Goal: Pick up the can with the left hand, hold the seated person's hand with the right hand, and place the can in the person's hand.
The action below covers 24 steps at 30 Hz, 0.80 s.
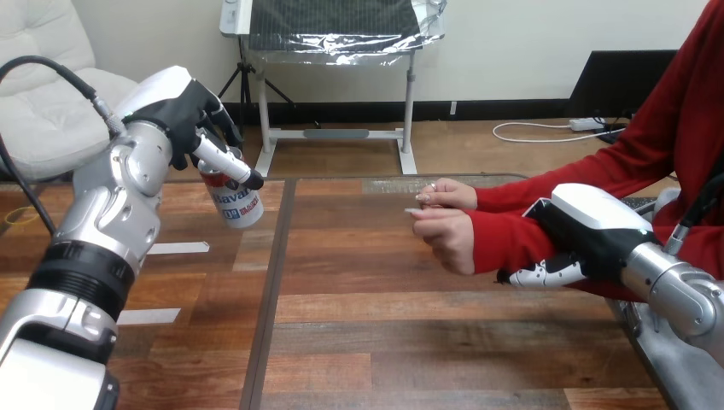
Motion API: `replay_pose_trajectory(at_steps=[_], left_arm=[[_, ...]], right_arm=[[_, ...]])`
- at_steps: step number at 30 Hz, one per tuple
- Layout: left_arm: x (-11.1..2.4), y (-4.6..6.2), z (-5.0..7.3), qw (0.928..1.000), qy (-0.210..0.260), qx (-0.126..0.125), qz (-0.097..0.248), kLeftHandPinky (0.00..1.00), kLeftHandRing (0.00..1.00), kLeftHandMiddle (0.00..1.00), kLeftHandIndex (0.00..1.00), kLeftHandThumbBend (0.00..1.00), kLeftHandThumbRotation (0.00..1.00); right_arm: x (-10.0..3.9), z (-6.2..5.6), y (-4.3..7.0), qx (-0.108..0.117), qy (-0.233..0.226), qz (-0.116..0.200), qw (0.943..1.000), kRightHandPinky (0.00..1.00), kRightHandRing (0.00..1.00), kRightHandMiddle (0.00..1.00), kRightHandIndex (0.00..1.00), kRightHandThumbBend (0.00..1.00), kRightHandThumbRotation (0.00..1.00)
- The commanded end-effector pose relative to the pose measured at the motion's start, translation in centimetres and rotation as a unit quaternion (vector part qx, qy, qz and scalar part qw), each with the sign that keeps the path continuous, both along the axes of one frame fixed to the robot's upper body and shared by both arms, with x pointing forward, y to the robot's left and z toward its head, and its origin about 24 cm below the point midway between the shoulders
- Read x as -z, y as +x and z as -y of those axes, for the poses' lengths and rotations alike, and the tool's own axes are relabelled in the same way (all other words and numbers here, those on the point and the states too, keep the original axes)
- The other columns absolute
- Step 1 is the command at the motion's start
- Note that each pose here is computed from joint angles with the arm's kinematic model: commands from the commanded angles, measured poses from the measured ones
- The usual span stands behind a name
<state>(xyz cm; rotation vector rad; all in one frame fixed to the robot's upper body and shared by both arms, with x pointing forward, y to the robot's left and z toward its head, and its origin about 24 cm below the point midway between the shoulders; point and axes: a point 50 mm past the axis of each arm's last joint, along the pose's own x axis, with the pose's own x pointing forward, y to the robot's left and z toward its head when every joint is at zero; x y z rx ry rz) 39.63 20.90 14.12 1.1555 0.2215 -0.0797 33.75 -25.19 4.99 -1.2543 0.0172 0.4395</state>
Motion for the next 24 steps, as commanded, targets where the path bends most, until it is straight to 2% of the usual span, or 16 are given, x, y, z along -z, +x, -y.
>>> replay_pose_trajectory(at_steps=[1,10,24], left_arm=[[-2.4,0.4,2.0,0.9984,-0.007,0.035,0.044,0.3,0.38,0.44,0.45,0.79,0.0],[-2.2,0.5,3.2,0.9976,-0.022,0.051,0.042,0.3,0.39,0.44,0.45,0.79,0.0],[-1.8,0.7,5.2,0.9942,-0.057,0.079,0.047,0.32,0.39,0.46,0.46,0.76,0.0]], right_arm=[[-3.7,-2.6,2.2,-0.04,0.033,0.071,0.9961,0.21,0.24,0.29,0.3,0.55,0.4],[-4.1,-3.4,2.5,-0.046,0.055,0.07,0.9949,0.19,0.23,0.28,0.28,0.56,0.39],[-4.6,-4.7,2.9,-0.062,0.074,0.065,0.9932,0.23,0.26,0.3,0.29,0.58,0.45]])
